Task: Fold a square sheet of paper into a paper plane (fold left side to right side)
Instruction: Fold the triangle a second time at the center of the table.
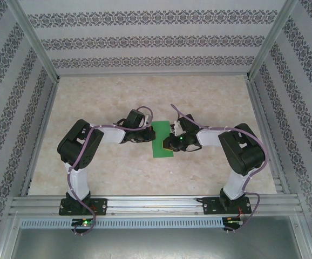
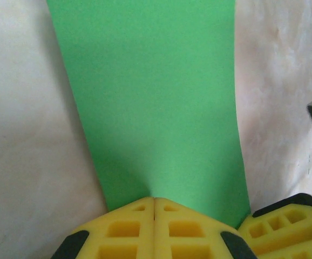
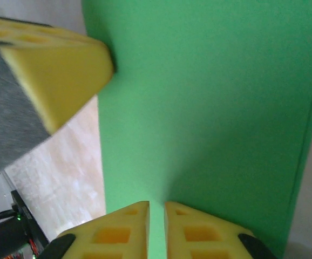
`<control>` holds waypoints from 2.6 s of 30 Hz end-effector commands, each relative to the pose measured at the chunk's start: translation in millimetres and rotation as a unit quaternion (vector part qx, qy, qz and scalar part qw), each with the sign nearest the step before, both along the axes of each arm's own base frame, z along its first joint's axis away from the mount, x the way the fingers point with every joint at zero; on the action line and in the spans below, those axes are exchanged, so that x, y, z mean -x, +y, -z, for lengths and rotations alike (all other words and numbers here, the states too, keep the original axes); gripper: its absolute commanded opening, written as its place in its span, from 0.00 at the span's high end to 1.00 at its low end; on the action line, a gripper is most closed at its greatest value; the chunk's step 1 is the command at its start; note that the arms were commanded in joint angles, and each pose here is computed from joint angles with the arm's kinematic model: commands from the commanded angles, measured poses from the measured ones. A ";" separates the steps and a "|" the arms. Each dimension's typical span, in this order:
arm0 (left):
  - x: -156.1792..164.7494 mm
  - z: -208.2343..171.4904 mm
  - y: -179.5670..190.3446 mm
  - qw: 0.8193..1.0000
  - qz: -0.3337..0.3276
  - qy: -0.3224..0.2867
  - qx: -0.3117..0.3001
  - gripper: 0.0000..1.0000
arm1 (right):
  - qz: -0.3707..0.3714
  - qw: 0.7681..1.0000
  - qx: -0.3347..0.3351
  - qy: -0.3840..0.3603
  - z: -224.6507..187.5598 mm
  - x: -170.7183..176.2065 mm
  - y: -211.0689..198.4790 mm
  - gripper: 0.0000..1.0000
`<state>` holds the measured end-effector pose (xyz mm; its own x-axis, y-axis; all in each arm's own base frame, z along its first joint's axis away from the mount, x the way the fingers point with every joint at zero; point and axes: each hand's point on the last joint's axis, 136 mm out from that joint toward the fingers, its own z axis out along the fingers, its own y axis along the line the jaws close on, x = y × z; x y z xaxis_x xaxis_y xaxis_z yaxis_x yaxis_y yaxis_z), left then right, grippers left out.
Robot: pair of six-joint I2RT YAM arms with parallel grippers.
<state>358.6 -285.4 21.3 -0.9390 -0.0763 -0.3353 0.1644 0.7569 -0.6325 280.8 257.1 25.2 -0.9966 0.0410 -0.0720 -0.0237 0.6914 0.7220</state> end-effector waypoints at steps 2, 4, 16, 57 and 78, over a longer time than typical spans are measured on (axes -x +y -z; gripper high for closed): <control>13.4 24.3 11.3 0.999 -0.009 0.027 -0.032 1.00 | 0.006 0.999 -0.006 -0.042 -38.5 -15.4 -2.3 0.78; 14.4 25.0 12.2 0.999 -0.008 0.027 -0.034 1.00 | 0.010 0.999 0.002 -0.042 -41.2 -15.5 -11.0 0.75; 14.5 25.5 10.3 0.999 -0.005 0.026 -0.032 1.00 | 0.014 0.999 0.026 0.017 -17.1 17.0 -39.4 0.61; 15.5 25.9 10.8 0.999 -0.003 0.027 -0.033 1.00 | 0.004 0.997 0.051 0.056 9.4 35.2 -33.1 0.63; 16.9 26.1 7.7 0.999 0.001 0.028 -0.026 1.00 | 0.011 1.000 -0.011 0.027 -13.9 9.9 -26.6 0.65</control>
<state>358.6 -285.4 20.6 -0.9357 -0.0780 -0.3441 0.1701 0.7546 -0.6338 265.6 227.5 35.0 -0.9972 0.0748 -0.0076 0.0473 0.7029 0.7097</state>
